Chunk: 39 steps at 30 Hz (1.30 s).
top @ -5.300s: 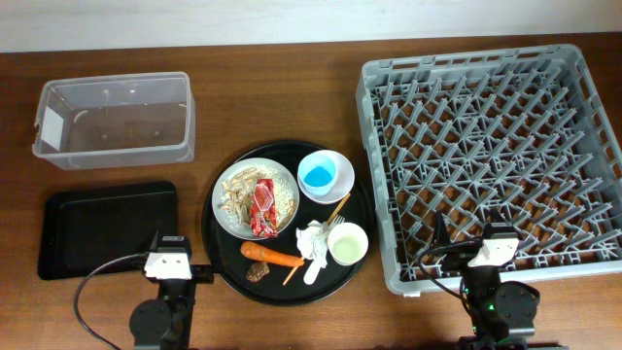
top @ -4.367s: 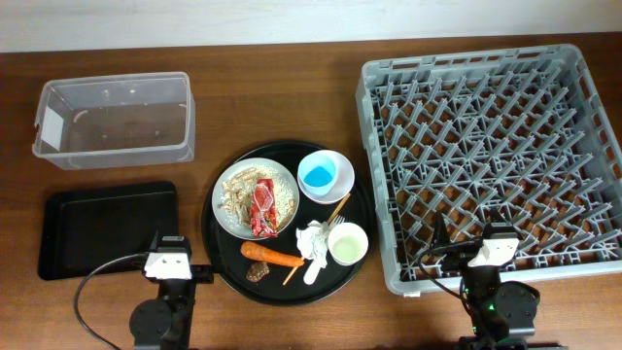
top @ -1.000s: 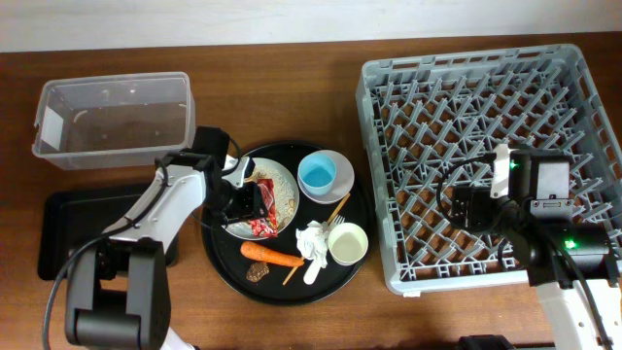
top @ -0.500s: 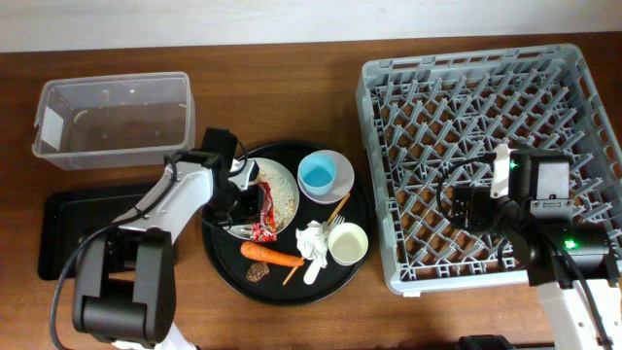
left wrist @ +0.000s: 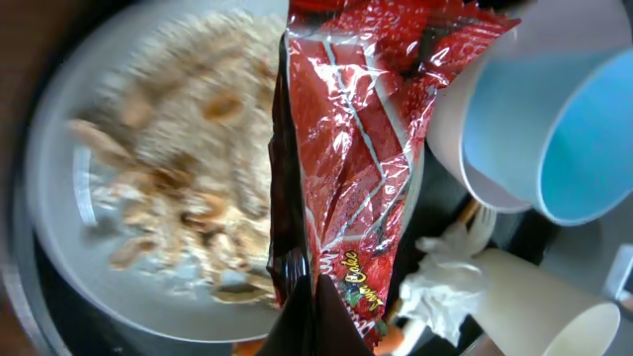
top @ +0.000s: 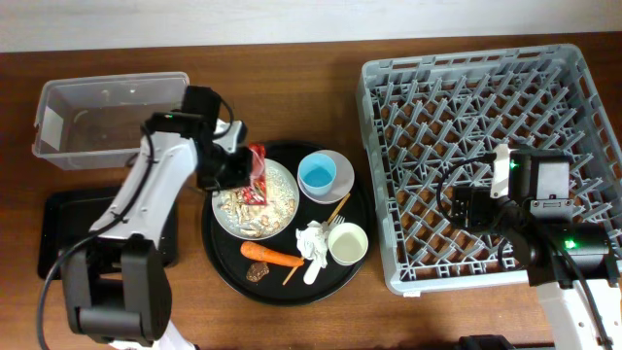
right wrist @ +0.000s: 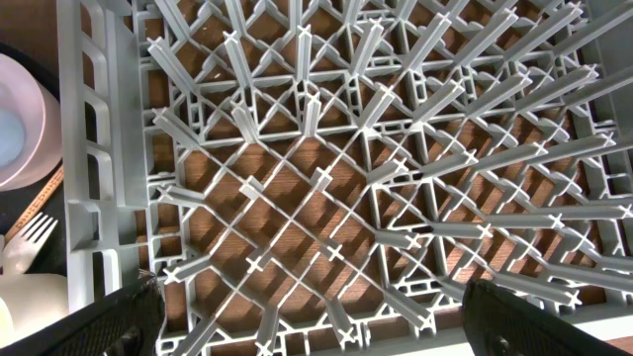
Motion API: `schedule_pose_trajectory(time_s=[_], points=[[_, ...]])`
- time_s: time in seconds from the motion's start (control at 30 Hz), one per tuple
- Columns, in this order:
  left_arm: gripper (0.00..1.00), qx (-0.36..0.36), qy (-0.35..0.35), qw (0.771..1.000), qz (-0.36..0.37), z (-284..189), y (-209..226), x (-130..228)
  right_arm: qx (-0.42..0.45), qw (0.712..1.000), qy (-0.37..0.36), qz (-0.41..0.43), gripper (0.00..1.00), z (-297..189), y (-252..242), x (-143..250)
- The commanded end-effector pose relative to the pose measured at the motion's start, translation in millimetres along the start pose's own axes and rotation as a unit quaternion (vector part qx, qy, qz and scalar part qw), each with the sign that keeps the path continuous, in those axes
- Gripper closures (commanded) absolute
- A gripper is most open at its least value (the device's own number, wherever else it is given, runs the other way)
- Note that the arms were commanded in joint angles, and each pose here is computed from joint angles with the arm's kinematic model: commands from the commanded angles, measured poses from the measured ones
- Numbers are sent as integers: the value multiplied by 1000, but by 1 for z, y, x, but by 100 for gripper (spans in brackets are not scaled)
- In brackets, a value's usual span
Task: Sort waste into correct bins and load items into the dishwasher rack
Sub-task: 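Carry the red wrapper left and drop it into the clear bin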
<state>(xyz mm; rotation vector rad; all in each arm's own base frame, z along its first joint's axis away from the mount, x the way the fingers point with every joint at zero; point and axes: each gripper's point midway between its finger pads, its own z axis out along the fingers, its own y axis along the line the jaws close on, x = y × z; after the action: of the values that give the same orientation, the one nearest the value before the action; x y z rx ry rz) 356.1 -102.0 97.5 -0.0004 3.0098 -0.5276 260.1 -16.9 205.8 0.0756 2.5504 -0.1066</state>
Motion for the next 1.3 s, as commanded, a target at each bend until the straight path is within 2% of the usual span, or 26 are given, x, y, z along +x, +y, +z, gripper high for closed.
schedule_pose_trajectory(time_s=[0.0, 0.13, 0.2, 0.3, 0.4, 0.47, 0.53, 0.57, 0.6, 0.8, 0.93, 1.07, 1.27], points=[[100, -59, -99, 993, -26, -54, 41, -47, 5, 1000, -11, 3, 1, -5, -2, -7], [100, -85, -210, 971, -76, -105, 92, -95, 5, 1000, -11, 3, 1, -5, -2, -7], [100, -99, -245, 959, -106, -118, 121, -107, 5, 1000, -11, 3, 1, -5, -1, -7], [100, -115, -263, 947, -144, -118, 161, -116, 5, 1000, -11, 3, 1, -5, -1, -7], [98, -117, -261, 946, -152, -104, 177, -124, 5, 1000, -11, 3, 1, -5, -1, -7], [81, -117, -262, 946, -152, -98, 181, -128, 5, 1000, -11, 3, 1, -5, -1, -7], [59, -116, -270, 944, -149, -98, 182, -134, 5, 1000, -10, 3, 1, -5, -1, -7], [43, -117, -274, 943, -148, -99, 182, -136, 5, 1000, -9, 3, 1, -5, -1, -6], [37, -117, -279, 942, -146, -101, 182, -138, 5, 1000, -9, 3, 1, -5, -1, -6], [36, -115, -306, 935, -137, -127, 173, -142, 5, 1000, -9, 3, 1, -5, -1, -6], [35, -80, -290, 946, -120, -152, 129, -114, 5, 1000, -9, 3, 1, -5, -1, -6], [32, -63, -190, 974, -106, -140, 78, -56, 5, 1000, -9, 3, 1, -5, -1, -6], [30, -59, -49, 995, -66, -101, 22, 6, 5, 1000, -7, 3, 1, -5, -2, -5]])
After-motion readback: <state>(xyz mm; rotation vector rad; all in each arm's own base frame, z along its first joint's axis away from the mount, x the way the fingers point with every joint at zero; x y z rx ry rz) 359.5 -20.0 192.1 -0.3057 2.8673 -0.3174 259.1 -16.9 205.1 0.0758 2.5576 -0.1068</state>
